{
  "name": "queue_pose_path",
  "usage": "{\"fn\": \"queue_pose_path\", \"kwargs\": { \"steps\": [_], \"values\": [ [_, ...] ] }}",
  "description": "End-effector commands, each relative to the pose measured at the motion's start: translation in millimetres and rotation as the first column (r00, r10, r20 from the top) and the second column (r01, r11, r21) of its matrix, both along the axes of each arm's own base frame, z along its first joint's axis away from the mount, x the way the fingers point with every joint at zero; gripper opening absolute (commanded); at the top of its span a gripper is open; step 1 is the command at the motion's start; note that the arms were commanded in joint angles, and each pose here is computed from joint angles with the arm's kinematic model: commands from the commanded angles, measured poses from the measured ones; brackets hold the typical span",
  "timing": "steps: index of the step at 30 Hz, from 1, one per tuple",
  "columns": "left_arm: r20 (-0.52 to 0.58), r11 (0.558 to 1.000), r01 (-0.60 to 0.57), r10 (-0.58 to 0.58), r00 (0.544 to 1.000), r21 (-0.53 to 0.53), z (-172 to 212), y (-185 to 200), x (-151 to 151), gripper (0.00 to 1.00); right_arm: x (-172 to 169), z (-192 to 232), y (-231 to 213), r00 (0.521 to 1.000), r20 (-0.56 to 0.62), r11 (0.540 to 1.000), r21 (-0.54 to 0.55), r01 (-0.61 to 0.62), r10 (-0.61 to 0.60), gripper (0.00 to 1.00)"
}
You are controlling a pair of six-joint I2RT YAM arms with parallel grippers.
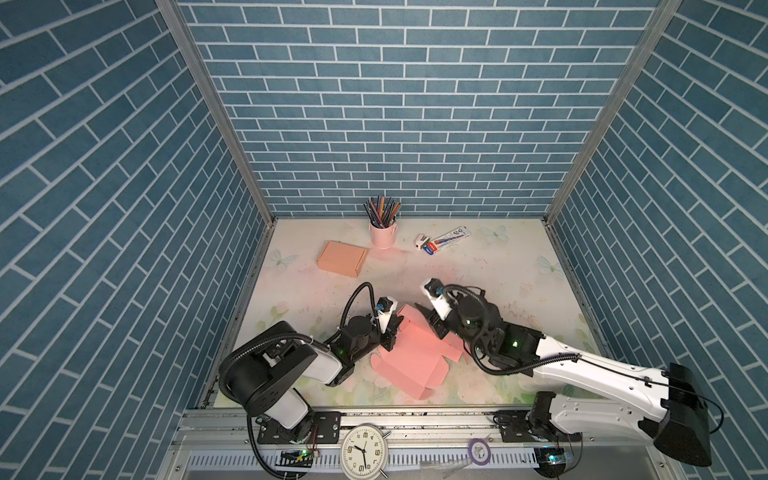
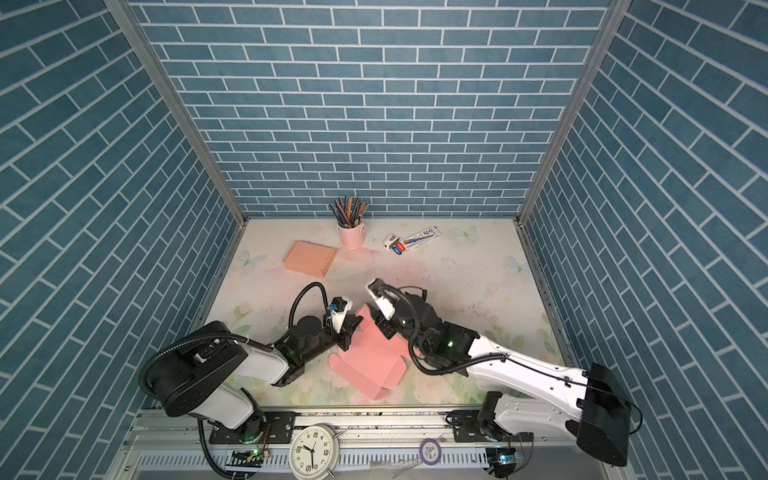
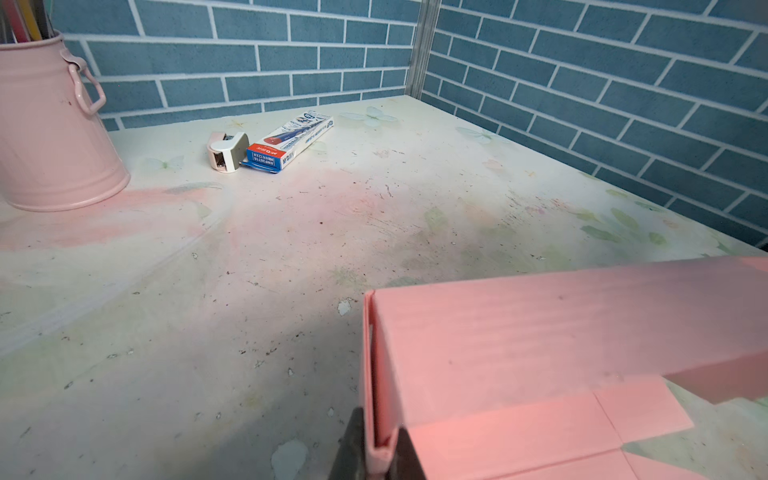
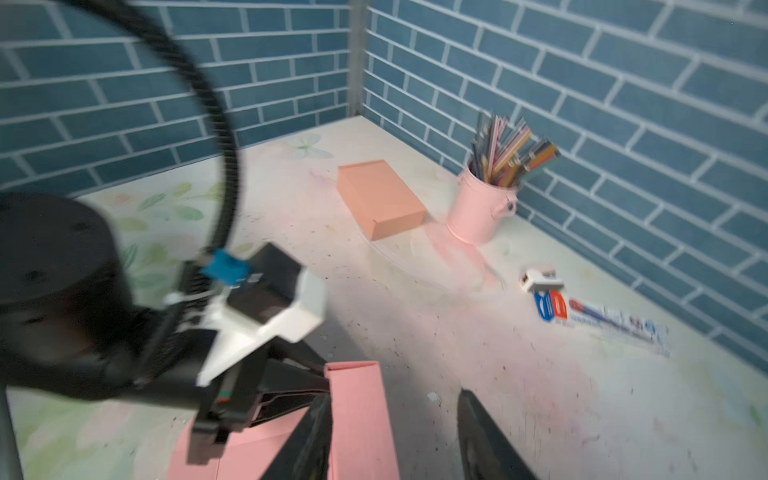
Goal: Fold the paper box
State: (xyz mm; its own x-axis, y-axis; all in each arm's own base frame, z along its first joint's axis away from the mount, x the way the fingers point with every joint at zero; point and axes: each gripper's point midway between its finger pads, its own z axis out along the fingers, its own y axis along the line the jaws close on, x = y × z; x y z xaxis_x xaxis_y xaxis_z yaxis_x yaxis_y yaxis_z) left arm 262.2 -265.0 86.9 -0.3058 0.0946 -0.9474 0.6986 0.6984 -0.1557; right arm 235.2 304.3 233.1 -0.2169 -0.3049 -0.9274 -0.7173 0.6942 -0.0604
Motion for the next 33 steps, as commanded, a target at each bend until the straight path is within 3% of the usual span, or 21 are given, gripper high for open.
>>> {"fn": "queue_pose_path", "kwargs": {
  "steps": [1,9,17,26,30,33],
  "values": [
    [0.038,1.0,-0.016,0.015,0.999,0.024,4.3,-0.5,2.1,0.12,11.8,-24.6,3.4,0.96,-0.281,0.993,0.11,0.034,-0.002,0.49],
    [0.046,0.998,-0.034,0.032,0.998,0.053,-0.5,-0.2,4.3,0.12,22.3,-68.8,21.0,0.858,-0.507,0.984,0.177,0.011,0.082,0.49],
    [0.036,0.997,-0.047,0.045,0.998,0.069,-12.5,-1.3,8.2,0.15,16.9,-106.7,33.1,0.752,-0.641,0.981,0.189,-0.039,0.154,0.48],
    [0.051,0.995,-0.087,0.084,0.995,0.058,-11.2,0.1,15.9,0.21,10.3,-121.0,35.7,0.705,-0.689,0.98,0.193,-0.049,0.171,0.41],
    [0.053,0.996,-0.075,0.073,0.996,0.043,-8.6,-5.9,18.6,0.19,-2.3,-120.7,40.5,0.643,-0.73,0.964,0.263,-0.047,0.231,0.4],
    [0.057,0.996,-0.079,0.076,0.995,0.04,-7.2,-7.6,21.0,0.13,-12.4,-115.7,44.4,0.595,-0.747,0.938,0.344,-0.034,0.296,0.41]
  ]
}}
